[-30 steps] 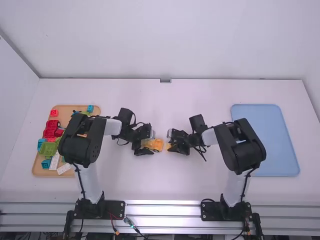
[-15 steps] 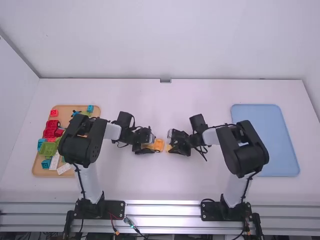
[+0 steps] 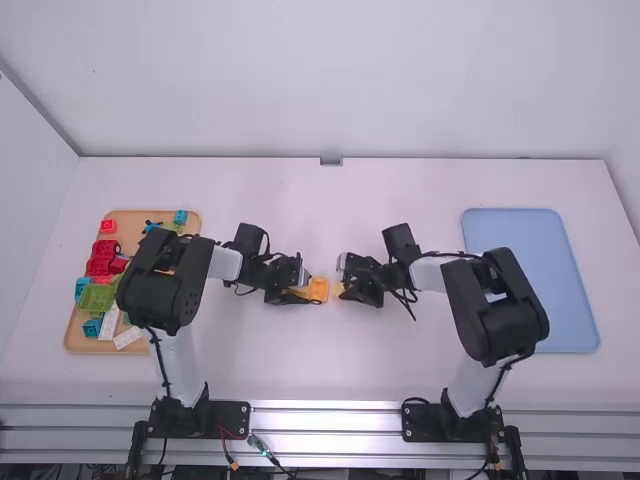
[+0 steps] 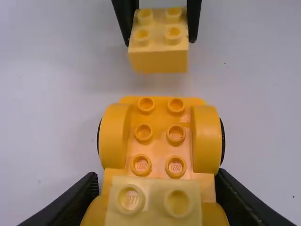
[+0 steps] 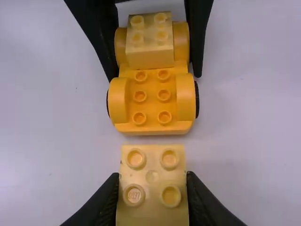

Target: Assemble lego blocks to make yellow taxi

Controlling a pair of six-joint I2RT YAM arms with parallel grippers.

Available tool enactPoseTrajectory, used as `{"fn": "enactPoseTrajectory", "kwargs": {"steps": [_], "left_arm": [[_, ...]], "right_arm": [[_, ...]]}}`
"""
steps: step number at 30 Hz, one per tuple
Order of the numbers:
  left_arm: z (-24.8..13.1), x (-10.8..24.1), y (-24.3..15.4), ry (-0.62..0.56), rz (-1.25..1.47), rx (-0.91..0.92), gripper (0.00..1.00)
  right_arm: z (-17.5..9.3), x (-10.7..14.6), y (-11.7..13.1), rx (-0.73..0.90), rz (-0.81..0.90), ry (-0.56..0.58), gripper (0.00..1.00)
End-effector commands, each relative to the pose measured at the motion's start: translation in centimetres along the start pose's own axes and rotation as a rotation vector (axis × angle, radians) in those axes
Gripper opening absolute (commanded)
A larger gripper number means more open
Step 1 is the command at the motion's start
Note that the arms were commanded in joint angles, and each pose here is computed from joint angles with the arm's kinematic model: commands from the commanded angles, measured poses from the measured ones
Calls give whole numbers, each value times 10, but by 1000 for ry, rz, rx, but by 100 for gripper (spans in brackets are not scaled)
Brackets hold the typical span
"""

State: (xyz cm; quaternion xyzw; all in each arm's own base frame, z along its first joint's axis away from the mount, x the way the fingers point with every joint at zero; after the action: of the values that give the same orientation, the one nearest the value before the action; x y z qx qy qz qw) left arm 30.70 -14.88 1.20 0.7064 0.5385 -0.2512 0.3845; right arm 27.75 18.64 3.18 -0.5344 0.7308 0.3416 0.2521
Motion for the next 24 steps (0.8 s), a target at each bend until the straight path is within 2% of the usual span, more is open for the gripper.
{"fn": "enactPoseTrajectory", "kwargs": {"steps": [1,7,10,17,24], "left_arm": [[4,0,-10,-21,-12,24,49],[13,-8,-8,-36,-33,16,45],[22,-9,-9,-1,-36,1,49],[32,-13,-9,10,-88,-50,48],[32,-14,-10,3,-147,-42,52]], "right_arm": [[-7,-17,2,-2,-38,-53,18],[-3,-27,1,9,-30,-82,19],[-3,-28,0,11,-37,-89,19],[-3,-27,1,8,-31,-85,19],[6,-24,5,34,-44,-15,20]]}}
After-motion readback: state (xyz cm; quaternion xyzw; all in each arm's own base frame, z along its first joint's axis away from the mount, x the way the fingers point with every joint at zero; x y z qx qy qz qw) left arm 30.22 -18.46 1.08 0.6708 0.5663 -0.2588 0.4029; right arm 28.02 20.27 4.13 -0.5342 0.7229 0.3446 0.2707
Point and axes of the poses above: each hand's point on the last joint's axis, 136 mm out from that joint toward the fingers, its own z axis out along the fingers, its own y axis along the line the jaws close on, x = y × z, the point moved 5 cm from there along -z, back along the fingers, and after that the axes turned 11 degrees about z, right-handed, at the moved point
